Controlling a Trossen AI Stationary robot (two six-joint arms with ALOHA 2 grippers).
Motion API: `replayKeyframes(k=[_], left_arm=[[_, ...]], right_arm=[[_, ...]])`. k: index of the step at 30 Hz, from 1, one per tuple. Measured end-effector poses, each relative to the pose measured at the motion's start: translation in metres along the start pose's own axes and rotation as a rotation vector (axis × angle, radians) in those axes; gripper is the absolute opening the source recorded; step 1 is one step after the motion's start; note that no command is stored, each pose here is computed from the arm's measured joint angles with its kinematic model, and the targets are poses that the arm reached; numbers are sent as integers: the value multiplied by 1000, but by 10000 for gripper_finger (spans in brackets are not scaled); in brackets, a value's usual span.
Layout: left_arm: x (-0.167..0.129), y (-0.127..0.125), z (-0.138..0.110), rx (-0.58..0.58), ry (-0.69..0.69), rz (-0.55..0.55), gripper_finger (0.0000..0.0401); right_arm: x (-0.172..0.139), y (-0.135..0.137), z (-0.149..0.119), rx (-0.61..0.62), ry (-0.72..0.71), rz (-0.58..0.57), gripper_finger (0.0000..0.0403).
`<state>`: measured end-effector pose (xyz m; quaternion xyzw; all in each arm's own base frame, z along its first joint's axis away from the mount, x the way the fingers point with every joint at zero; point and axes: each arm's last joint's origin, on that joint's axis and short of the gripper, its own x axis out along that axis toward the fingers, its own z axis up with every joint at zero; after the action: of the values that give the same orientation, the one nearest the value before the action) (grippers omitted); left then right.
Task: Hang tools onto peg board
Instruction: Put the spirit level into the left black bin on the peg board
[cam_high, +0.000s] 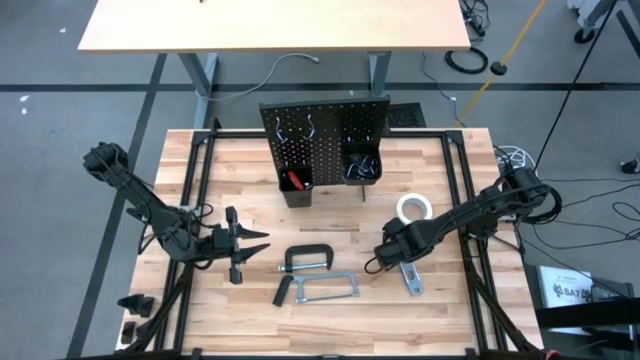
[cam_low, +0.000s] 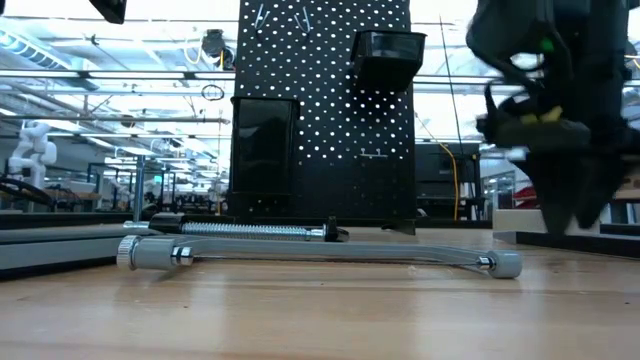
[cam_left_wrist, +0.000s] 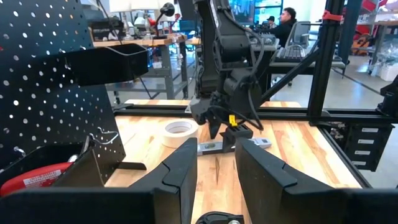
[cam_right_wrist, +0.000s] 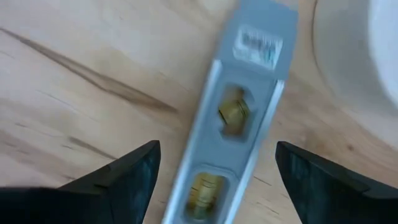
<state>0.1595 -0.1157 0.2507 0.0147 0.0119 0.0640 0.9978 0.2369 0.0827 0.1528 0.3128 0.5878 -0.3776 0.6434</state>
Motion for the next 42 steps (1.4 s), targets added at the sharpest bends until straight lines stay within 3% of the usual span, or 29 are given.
replayKeyframes(k=[8,13,18,25,31,34,38,42], left_arm=[[0,0,0,0,0,0,114],[0,0,0,1,0,0,114],[0,0,0,1,0,0,114],[0,0,0,8,0,0,114],[0,0,0,1,-1,1,114],[0,0,0,-49,-1,0,114],[2,3,1,-212,-7,15,114],[11,9,4,-395,-50,62,114]], right_arm=[[27,-10,-3,-64,48,107,308],[24,-8,-3,-66,65,84,256],[24,-5,-3,-150,56,123,180],[10,11,1,-292,12,167,178],[-17,49,5,-519,-224,418,178],[-39,69,9,-597,-414,550,178],[-63,82,15,-624,-624,563,178],[-85,89,24,-536,-815,509,178]])
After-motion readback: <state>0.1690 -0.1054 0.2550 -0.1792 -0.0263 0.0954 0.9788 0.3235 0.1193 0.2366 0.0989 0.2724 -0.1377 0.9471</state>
